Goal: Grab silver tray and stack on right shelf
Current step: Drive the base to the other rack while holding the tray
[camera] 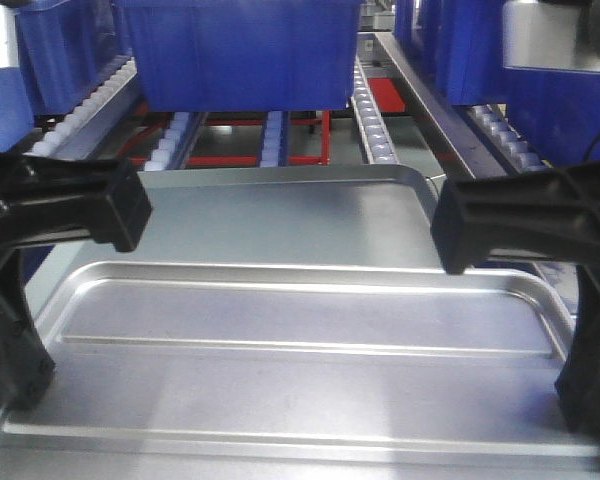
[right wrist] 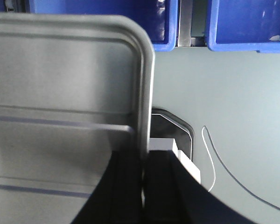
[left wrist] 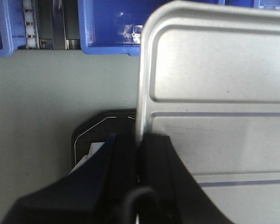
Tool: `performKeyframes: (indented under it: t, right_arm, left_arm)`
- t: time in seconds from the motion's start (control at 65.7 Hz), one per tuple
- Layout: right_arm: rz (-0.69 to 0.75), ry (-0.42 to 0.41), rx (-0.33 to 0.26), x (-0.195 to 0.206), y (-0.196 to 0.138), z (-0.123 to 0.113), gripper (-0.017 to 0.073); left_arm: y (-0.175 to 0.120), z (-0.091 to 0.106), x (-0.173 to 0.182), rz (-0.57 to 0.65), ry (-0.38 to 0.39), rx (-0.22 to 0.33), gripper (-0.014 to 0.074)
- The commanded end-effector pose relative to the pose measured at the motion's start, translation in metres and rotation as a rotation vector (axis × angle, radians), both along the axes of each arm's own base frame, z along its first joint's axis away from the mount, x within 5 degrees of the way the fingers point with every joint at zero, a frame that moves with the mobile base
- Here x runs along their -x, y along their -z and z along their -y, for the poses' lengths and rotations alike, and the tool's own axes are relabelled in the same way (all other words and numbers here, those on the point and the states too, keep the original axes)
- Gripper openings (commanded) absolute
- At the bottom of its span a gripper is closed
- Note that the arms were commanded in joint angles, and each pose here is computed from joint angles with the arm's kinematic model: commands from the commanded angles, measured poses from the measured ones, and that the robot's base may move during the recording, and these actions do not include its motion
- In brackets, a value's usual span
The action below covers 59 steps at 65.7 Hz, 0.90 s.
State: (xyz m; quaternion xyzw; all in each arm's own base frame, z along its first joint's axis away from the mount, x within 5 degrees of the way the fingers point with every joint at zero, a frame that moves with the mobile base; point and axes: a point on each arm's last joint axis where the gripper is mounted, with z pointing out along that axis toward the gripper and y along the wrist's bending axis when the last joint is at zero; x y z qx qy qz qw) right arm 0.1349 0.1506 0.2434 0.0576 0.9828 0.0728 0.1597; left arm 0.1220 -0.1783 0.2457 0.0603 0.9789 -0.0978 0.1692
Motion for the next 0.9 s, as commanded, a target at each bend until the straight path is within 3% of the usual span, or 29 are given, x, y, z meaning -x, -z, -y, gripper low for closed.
performKeyframes:
  t: [0.0,0.882]
  right_arm:
    - [0.043,-0.017,0.010,-0.0015,-0.0116,0.0023,0.0077]
    - [0.050,-0.020,-0.002,-0.0020,-0.0120,0.0013,0.0077]
  left_arm:
    - [-0.0117,-0.0013,-0.0016,0.045,0.009,0.012,-0.0100]
    - [-0.0117,-0.0013,-0.0016,0.045,0.009,0.012,-0.0100]
